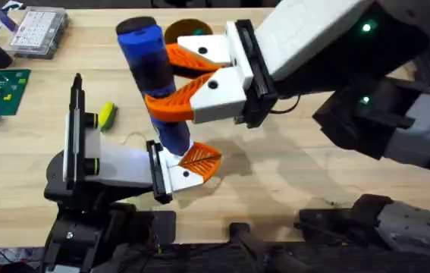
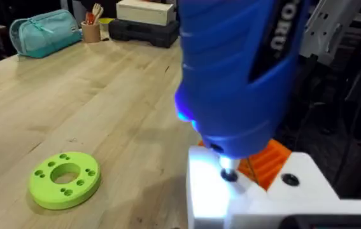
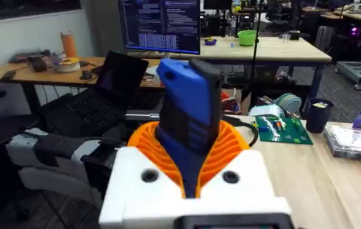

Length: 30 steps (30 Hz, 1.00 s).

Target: Pick up the gripper from the table and insert it into the empty holder that is missing its gripper. Then pick up a screw, insert it into the mounting hole, and use the screwdriver to tighten it. Finally, clean up the table by picking up the vegetable and placing it into the bucket.

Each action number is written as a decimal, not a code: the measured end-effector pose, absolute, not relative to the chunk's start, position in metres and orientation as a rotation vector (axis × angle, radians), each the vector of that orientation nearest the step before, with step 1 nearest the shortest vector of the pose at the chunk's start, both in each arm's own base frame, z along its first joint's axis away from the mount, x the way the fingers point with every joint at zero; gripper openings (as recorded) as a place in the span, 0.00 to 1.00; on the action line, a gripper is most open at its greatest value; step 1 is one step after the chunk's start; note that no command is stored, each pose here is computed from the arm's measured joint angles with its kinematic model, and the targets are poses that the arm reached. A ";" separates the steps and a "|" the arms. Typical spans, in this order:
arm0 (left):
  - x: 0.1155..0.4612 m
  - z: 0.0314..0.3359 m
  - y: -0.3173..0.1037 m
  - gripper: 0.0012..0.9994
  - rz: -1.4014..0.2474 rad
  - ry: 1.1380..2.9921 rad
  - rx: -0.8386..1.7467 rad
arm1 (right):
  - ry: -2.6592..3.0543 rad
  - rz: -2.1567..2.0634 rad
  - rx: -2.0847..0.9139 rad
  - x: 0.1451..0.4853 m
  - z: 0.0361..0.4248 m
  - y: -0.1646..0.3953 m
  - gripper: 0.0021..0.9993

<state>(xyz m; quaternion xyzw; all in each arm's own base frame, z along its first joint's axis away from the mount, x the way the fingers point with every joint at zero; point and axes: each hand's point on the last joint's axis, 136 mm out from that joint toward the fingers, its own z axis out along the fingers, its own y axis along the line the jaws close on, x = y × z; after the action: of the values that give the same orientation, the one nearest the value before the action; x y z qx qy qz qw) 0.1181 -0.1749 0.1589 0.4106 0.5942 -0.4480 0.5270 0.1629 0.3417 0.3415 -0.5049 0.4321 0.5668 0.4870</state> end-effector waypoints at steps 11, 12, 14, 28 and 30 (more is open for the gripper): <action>0.118 0.159 -0.175 0.02 -1.073 1.422 0.980 | 1.052 1.379 -1.228 0.163 0.341 0.342 0.07; 0.118 0.159 -0.175 0.02 -1.074 1.422 0.979 | 1.049 1.378 -1.228 0.163 0.341 0.342 0.07; 0.118 0.159 -0.175 0.02 -1.075 1.424 0.978 | 1.040 1.377 -1.228 0.162 0.342 0.341 0.07; 0.119 0.160 -0.175 0.02 -1.073 1.426 0.974 | 1.035 1.303 -1.213 0.187 0.381 0.333 0.07; 0.119 0.160 -0.175 0.02 -1.072 1.426 0.974 | 0.981 1.246 -1.202 0.192 0.408 0.330 0.07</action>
<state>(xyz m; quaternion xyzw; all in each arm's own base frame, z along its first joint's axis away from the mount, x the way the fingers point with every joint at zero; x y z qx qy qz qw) 0.1185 -0.1746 0.1600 0.4075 0.5963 -0.4485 0.5265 0.1921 0.3298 0.4079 -0.5067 0.4136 0.5253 0.5443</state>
